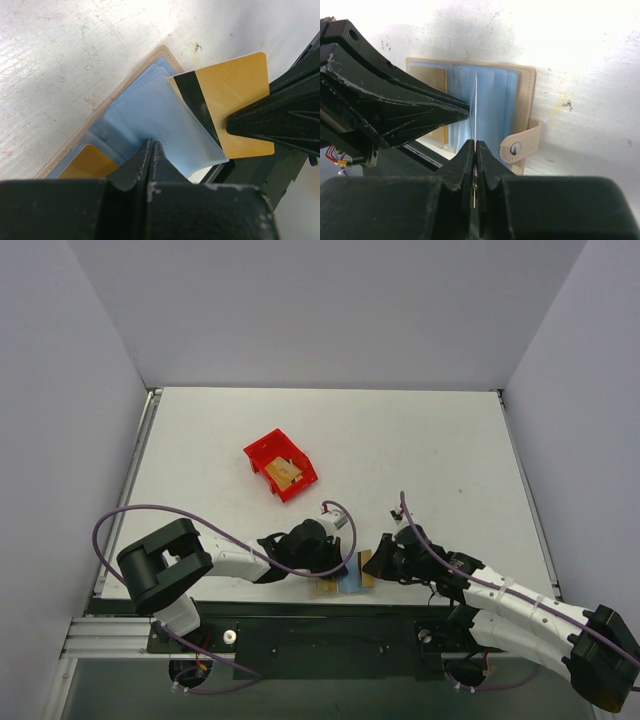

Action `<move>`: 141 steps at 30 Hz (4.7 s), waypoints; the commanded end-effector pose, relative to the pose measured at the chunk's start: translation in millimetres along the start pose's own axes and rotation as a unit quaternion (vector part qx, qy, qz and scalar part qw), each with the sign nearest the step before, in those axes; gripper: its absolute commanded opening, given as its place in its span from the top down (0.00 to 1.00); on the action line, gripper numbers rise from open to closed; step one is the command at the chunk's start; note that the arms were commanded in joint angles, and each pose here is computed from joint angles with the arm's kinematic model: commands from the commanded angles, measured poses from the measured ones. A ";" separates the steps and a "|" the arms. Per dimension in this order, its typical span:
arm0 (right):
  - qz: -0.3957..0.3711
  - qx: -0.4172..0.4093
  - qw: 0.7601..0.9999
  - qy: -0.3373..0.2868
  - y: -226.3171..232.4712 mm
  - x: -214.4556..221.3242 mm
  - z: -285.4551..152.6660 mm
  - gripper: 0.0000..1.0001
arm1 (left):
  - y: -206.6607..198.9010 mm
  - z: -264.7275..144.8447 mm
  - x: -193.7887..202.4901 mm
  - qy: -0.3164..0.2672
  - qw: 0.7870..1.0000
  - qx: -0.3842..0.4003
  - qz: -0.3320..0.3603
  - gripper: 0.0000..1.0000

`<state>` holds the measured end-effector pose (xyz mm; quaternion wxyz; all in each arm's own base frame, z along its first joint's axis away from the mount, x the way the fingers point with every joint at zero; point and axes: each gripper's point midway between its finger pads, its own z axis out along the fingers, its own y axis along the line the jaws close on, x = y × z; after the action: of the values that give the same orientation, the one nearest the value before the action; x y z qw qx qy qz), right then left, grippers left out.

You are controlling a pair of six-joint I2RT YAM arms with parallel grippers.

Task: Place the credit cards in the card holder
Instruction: Insert the credit card into the card holder.

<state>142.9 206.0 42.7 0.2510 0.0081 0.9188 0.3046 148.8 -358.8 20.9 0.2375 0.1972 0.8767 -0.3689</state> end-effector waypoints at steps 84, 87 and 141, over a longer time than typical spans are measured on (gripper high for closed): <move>-0.155 0.023 0.988 0.013 38.7 -19.3 24.1 1.00 | 61.5 -104.2 -26.6 -0.081 0.986 -0.132 -0.060 1.00; -0.123 -0.011 0.992 0.035 48.4 -11.4 26.3 1.00 | 65.0 -102.9 -21.2 -0.075 0.986 -0.136 -0.067 1.00; 0.061 -0.116 0.987 0.093 38.6 15.0 39.1 1.00 | 64.4 -74.5 20.7 -0.017 0.992 -0.106 -0.074 1.00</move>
<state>140.8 257.7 28.4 0.1461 0.0061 0.9005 0.4094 146.9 -256.1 21.1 0.2449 0.0969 0.9203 -0.2892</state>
